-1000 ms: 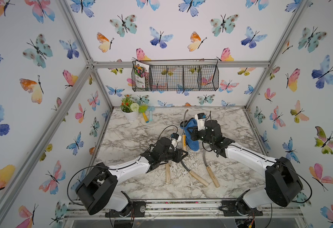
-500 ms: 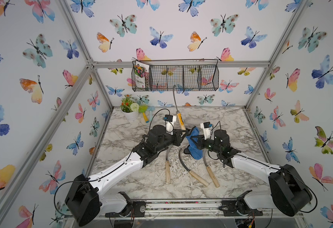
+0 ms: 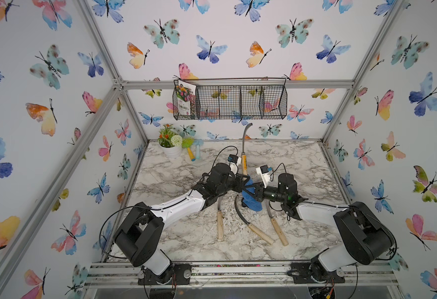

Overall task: Wipe small sickles with rags
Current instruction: Wipe the small sickle.

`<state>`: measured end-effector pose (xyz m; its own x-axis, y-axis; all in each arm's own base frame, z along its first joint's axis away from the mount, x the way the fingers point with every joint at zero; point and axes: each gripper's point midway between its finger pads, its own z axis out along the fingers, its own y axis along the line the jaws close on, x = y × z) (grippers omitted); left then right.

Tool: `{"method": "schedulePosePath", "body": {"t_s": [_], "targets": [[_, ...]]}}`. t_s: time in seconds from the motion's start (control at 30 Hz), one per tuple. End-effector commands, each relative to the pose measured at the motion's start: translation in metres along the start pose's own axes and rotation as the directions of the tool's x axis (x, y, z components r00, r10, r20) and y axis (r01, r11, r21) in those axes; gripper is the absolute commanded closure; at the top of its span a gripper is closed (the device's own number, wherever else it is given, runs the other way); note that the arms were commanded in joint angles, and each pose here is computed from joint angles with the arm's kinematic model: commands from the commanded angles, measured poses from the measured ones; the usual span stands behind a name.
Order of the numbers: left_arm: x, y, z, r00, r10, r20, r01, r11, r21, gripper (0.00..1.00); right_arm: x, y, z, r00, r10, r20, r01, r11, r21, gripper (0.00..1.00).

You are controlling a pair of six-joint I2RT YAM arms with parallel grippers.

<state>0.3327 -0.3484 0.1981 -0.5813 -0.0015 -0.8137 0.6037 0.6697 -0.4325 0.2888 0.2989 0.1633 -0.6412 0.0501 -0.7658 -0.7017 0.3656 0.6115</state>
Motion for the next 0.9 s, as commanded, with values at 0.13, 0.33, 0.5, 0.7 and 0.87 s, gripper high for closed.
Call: {"method": "schedulePosePath", "body": {"t_s": [0.13, 0.33, 0.5, 0.7, 0.87], "targets": [[0.012, 0.002, 0.013, 0.999, 0.016, -0.043, -0.015, 1.0, 0.024, 1.0, -0.023, 0.043, -0.019, 0.988, -0.107, 0.109, 0.119, 0.987, -0.112, 0.98], [0.01, -0.016, 0.01, 0.999, -0.017, -0.05, 0.022, 0.994, 0.109, 1.0, -0.021, 0.019, -0.001, 0.996, -0.066, 0.065, 0.07, 0.996, -0.063, 0.98], [0.008, -0.03, 0.003, 0.998, -0.04, -0.052, 0.048, 0.987, 0.156, 1.0, -0.026, 0.008, -0.003, 0.993, -0.091, 0.081, 0.09, 0.996, 0.018, 0.98], [-0.001, -0.043, -0.014, 0.997, -0.068, -0.028, 0.072, 0.975, 0.212, 1.0, -0.031, -0.012, -0.01, 0.99, -0.093, 0.102, 0.076, 0.984, 0.159, 0.98], [0.0, -0.045, -0.016, 0.996, -0.082, -0.034, 0.087, 0.972, 0.219, 1.0, -0.031, -0.021, -0.015, 0.99, -0.076, 0.122, 0.051, 0.98, 0.192, 0.98]]}}
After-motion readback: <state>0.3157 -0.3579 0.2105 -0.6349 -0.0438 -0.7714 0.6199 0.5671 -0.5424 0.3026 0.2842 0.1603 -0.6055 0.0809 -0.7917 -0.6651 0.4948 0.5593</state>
